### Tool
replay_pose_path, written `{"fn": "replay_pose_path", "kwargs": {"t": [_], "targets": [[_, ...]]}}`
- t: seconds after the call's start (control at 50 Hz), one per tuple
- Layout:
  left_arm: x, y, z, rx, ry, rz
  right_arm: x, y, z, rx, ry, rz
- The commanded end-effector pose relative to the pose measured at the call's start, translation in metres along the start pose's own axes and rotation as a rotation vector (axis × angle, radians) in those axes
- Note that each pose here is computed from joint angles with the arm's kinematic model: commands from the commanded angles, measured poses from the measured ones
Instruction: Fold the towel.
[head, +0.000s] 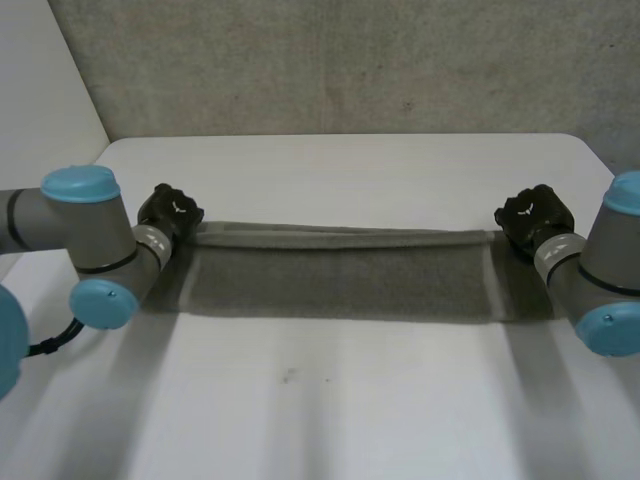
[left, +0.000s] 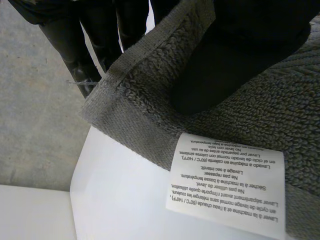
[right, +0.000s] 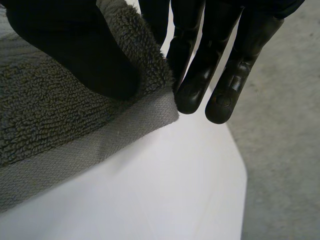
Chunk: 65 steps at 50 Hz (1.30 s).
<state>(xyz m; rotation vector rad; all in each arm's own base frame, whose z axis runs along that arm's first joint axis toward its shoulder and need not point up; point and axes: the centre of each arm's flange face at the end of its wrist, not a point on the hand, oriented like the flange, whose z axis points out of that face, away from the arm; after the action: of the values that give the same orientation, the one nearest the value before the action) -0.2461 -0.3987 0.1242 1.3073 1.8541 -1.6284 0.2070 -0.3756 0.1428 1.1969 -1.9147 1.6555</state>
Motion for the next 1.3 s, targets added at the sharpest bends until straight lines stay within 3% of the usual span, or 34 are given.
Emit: {"fn": "replay_pose_path", "kwargs": {"t": [0.02, 0.3, 0.46, 0.56, 0.66, 0.92, 1.3], "targets": [[0.005, -0.003, 0.022, 0.035, -0.028, 0.012, -0.007, -0.001, 0.023, 0.061, 0.069, -0.018], [0.014, -0.025, 0.025, 0.108, -0.045, 0.026, -0.002, -0.005, 0.026, 0.055, 0.102, -0.006], [-0.012, -0.048, 0.012, 0.159, -0.113, 0.012, 0.023, -0.023, 0.0, 0.076, 0.12, 0.053], [-0.023, -0.056, -0.003, 0.166, -0.12, -0.034, 0.026, -0.029, -0.026, 0.039, 0.05, 0.087], [-0.025, -0.057, -0.024, 0.151, -0.09, -0.129, 0.021, -0.007, -0.05, -0.058, -0.108, 0.177], [-0.022, -0.046, -0.052, 0.111, -0.041, -0.261, 0.013, 0.032, -0.053, -0.118, -0.224, 0.374], [-0.013, -0.033, -0.061, 0.067, -0.013, -0.267, 0.034, 0.074, -0.037, -0.179, -0.138, 0.381]]}}
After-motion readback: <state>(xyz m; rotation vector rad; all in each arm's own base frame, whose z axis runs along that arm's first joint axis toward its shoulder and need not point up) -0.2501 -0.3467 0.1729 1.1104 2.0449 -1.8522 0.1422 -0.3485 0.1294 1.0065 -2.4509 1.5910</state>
